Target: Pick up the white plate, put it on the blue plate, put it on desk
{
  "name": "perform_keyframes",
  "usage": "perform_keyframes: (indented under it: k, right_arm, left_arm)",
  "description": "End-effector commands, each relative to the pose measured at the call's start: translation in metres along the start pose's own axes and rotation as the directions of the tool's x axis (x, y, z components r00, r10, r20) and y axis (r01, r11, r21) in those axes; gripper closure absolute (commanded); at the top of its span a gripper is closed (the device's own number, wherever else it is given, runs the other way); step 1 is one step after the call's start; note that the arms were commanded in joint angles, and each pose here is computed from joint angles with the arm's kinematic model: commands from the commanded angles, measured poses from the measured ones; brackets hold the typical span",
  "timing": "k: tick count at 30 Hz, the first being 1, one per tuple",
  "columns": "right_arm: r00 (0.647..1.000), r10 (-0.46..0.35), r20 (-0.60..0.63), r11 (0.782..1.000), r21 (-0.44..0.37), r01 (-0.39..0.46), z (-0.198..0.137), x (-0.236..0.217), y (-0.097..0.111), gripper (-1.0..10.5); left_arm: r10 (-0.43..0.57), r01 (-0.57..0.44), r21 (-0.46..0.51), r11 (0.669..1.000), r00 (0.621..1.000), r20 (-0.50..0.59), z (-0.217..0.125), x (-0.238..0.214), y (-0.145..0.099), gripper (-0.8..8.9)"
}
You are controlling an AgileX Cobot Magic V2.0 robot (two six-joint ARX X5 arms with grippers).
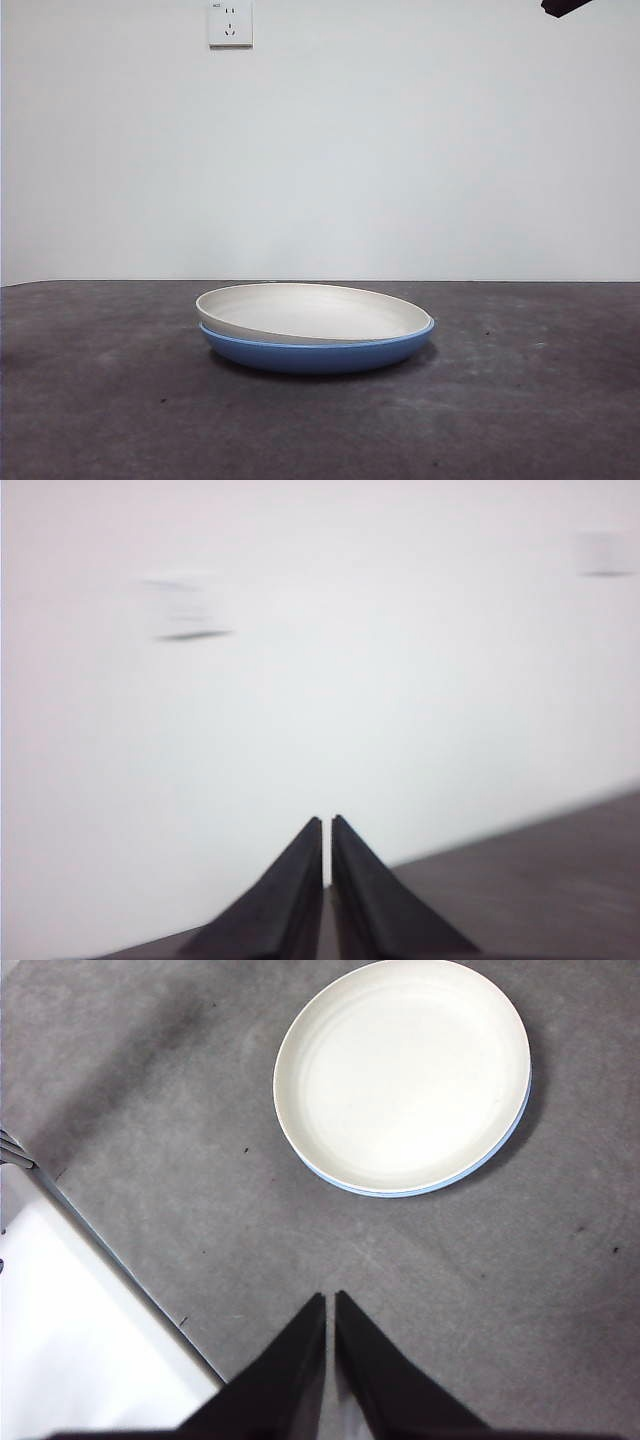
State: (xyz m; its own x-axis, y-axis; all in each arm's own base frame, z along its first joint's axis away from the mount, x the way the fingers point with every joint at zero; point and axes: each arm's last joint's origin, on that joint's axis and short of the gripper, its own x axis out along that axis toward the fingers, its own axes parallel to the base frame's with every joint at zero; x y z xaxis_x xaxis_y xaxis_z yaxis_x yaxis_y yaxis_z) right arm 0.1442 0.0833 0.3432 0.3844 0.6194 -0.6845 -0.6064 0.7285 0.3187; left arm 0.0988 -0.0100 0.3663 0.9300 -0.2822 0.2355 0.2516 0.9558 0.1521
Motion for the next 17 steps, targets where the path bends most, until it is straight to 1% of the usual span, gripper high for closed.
perform_keyframes:
  k: [1, 3, 6, 12, 17]
  right_arm:
    - [1.0, 0.008, 0.019, 1.0, -0.027, -0.007, 0.005, -0.003, 0.002, 9.4]
    - [1.0, 0.008, 0.019, 1.0, -0.027, -0.007, 0.005, -0.003, 0.002, 9.4]
    - [1.0, 0.008, 0.019, 1.0, -0.027, -0.007, 0.005, -0.003, 0.002, 9.4]
    - [1.0, 0.008, 0.019, 1.0, -0.027, -0.007, 0.005, -0.003, 0.002, 9.4]
    - [1.0, 0.008, 0.019, 1.0, -0.027, -0.007, 0.005, -0.003, 0.002, 9.4]
  left_arm:
    - [0.121, -0.12, 0.022, 0.993, 0.992, -0.045, -0.026, -0.008, 0.001, 7.98]
    - [0.169, -0.167, 0.031, 0.985, 0.983, -0.075, -0.045, -0.016, 0.0, 7.98]
    - [0.191, -0.188, 0.038, 0.981, 0.975, -0.117, -0.073, -0.024, -0.003, 7.98]
    - [0.189, -0.187, 0.029, 0.982, 0.961, -0.202, -0.129, -0.036, -0.01, 7.98]
    - [0.181, -0.182, 0.021, 0.983, 0.95, -0.253, -0.161, -0.043, -0.015, 7.98]
